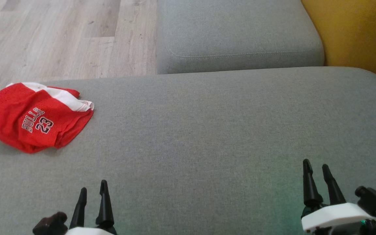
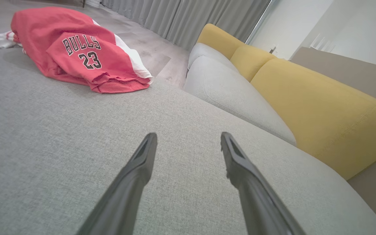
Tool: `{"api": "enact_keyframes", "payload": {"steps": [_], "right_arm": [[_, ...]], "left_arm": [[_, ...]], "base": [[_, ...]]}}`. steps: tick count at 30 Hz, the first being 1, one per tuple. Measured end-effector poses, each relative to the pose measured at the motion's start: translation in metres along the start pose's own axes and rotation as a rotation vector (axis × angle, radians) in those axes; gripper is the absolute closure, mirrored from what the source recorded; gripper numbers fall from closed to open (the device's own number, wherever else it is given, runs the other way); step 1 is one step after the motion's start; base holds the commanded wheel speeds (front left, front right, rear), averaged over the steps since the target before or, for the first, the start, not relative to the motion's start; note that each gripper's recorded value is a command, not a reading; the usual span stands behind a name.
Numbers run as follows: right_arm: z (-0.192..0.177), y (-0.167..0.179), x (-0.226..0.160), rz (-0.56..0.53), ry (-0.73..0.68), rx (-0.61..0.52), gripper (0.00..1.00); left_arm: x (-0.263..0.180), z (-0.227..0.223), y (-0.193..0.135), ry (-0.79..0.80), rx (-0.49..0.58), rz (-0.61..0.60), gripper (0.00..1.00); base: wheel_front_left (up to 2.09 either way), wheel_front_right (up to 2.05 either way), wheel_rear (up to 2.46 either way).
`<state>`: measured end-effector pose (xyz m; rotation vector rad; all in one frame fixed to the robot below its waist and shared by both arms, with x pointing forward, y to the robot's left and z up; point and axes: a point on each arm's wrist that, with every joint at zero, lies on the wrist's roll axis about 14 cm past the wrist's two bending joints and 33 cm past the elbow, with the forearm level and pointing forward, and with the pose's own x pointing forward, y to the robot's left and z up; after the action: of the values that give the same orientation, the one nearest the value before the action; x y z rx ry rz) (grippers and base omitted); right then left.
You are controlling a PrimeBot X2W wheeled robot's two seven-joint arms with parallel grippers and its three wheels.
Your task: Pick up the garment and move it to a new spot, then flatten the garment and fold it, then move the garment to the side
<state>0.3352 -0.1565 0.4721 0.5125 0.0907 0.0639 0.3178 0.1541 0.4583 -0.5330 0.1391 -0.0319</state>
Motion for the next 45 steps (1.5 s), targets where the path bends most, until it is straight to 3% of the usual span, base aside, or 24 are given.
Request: {"api": "enact_keyframes", "payload": {"steps": [32,45], "right_arm": [[-0.013,0.023,-0.007,0.118,-0.003,-0.389,0.0],[-0.023,0.023,-0.013,0.136,0.018,-0.473,0.0]], "left_arm": [[-0.018,-0.012,0.014,0.031,0.348,0.03,0.0],[-0.022,-0.011,0.014,0.014,0.418,0.03,0.0]], "base": [[0.0,0.0,0.0],[0.0,0.0,0.0]]}}
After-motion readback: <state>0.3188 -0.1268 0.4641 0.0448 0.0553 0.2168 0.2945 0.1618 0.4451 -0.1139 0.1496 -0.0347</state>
